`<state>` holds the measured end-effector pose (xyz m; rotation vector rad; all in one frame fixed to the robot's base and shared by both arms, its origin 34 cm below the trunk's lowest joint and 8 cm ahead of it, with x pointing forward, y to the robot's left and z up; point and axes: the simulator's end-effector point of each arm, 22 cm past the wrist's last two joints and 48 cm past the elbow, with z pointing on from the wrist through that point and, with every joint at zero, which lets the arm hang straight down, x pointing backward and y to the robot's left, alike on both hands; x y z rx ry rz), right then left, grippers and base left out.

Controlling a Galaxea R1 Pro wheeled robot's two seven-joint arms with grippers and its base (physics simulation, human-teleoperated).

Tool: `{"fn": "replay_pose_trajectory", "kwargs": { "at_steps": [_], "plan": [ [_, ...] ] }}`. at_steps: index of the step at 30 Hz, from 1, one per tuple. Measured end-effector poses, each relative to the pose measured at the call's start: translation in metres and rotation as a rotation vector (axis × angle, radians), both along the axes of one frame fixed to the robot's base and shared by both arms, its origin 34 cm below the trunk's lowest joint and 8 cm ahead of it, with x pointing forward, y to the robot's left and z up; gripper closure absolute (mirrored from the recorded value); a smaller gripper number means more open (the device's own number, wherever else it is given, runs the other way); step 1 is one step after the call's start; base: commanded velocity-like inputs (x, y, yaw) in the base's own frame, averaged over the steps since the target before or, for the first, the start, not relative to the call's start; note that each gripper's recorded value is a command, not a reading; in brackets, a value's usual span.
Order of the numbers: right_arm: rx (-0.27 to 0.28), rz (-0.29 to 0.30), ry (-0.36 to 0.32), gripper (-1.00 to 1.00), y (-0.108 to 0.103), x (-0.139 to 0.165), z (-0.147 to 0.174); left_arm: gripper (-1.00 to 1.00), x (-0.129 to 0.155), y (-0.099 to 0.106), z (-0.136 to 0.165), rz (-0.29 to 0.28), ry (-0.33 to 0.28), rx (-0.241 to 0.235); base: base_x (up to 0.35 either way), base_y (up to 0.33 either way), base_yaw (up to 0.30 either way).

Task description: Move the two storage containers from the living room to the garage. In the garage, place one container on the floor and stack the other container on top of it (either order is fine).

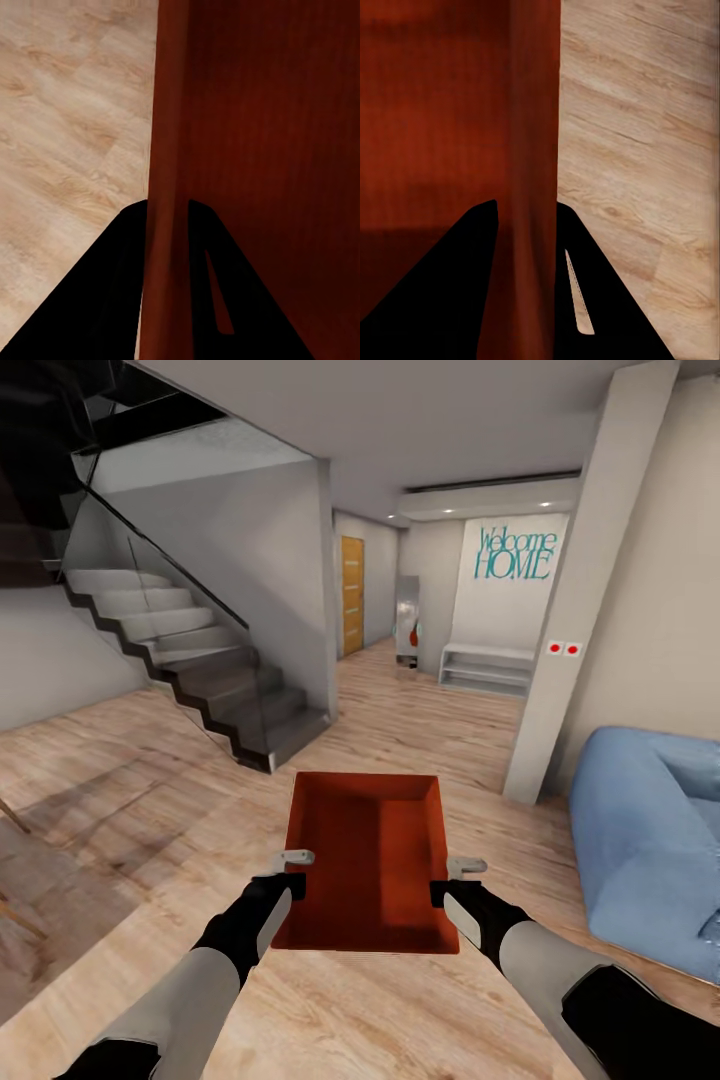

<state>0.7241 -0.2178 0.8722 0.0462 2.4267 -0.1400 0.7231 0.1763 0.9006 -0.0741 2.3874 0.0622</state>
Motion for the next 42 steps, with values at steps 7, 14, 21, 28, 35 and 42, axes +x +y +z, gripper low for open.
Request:
{"fn": "replay_pose_trajectory", "kwargs": {
  "at_steps": [7,14,21,28,35,42],
  "plan": [
    [0.000,0.000,0.000,1.00,0.0000,0.0002,0.0002,1.00,0.0001,0.0000,0.0001,0.000,0.000,0.000,0.322,0.000,-0.216],
    [0.000,0.001,0.000,1.00,0.0000,0.0000,-0.0001,1.00,-0.0001,0.0000,-0.0003,0.000,0.000,0.000,0.322,0.000,-0.067],
    [0.000,0.001,0.000,1.00,0.0001,0.0002,0.0002,1.00,0.0001,0.0001,0.0002,0.000,0.000,0.000,0.322,0.000,-0.002],
    [0.000,0.001,-0.001,1.00,0.0002,0.0002,0.0001,1.00,0.0001,0.0001,0.0001,0.000,0.000,0.000,0.322,0.000,0.000],
    [0.000,0.001,0.000,1.00,0.0001,0.0001,0.0001,1.00,-0.0001,0.0001,-0.0001,0.000,0.000,0.000,0.322,0.000,0.000],
    [0.000,0.000,-0.001,1.00,-0.0002,0.0003,0.0002,1.00,0.0001,-0.0003,0.0002,0.000,-0.001,0.000,0.322,0.000,0.000]
  ]
}}
